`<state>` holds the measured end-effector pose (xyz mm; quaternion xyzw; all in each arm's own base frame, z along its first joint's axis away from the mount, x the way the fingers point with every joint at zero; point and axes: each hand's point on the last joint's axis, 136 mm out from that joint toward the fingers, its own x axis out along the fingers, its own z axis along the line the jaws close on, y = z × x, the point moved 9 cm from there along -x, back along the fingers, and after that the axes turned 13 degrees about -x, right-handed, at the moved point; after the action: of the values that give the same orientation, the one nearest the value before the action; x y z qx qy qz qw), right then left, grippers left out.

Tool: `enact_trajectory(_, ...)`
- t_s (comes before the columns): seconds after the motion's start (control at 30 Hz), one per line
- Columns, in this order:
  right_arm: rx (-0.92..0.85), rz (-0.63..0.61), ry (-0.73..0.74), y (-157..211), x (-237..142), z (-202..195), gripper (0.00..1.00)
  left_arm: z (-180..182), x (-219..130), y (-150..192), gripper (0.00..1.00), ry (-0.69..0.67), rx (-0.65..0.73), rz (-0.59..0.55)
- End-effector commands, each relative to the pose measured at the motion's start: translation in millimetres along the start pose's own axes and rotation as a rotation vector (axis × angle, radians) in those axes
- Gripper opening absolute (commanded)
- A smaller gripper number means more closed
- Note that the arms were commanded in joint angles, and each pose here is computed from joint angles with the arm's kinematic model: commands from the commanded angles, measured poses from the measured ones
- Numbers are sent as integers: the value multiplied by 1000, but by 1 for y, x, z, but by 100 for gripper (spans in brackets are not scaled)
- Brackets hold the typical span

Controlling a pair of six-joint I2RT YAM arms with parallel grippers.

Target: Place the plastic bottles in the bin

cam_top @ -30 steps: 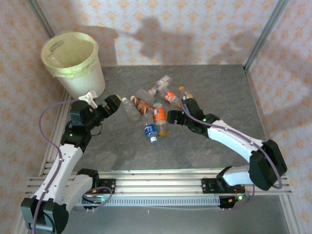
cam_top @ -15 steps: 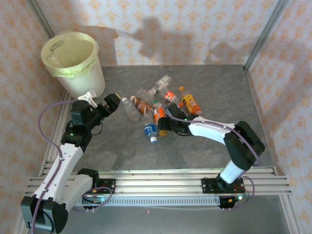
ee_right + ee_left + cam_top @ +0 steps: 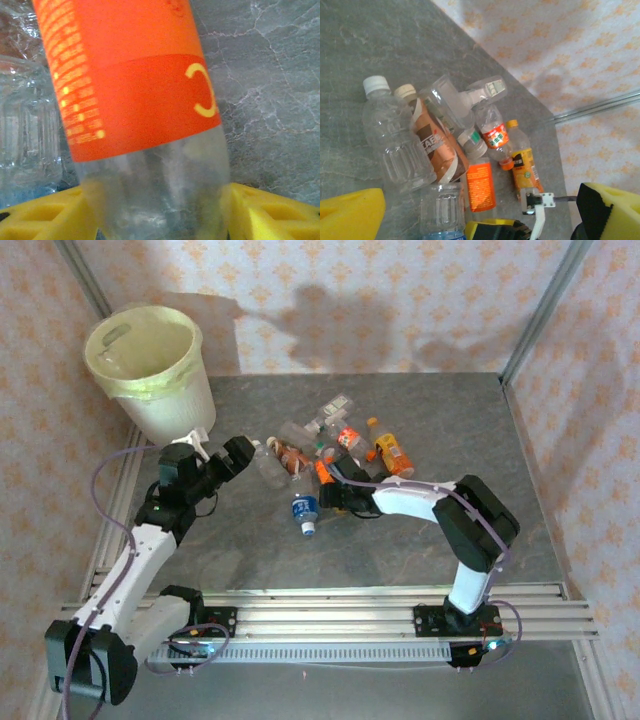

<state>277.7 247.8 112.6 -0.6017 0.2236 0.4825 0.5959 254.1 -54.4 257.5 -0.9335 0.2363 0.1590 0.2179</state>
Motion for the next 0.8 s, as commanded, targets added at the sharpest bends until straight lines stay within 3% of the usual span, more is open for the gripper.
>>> enact_trajectory(0.0,-26,-34,42,1,-3,-3,58,5,8,6,100,-14,2,11)
enact_trajectory(0.2,-126,-132,49,-8,-36,-5,43,5,21,16,100,-44,13,42)
enact_trajectory(0.4,-196,-268,-50,-20,-79,2,39,13,41,30,100,-86,12,109)
enact_trajectory(0.67,-290,-353,-353,-30,-107,38,38,-42,49,47,100,250,82,265)
enact_trajectory(0.77,-308,-392,-445,-35,-115,52,38,-58,46,48,100,304,124,282)
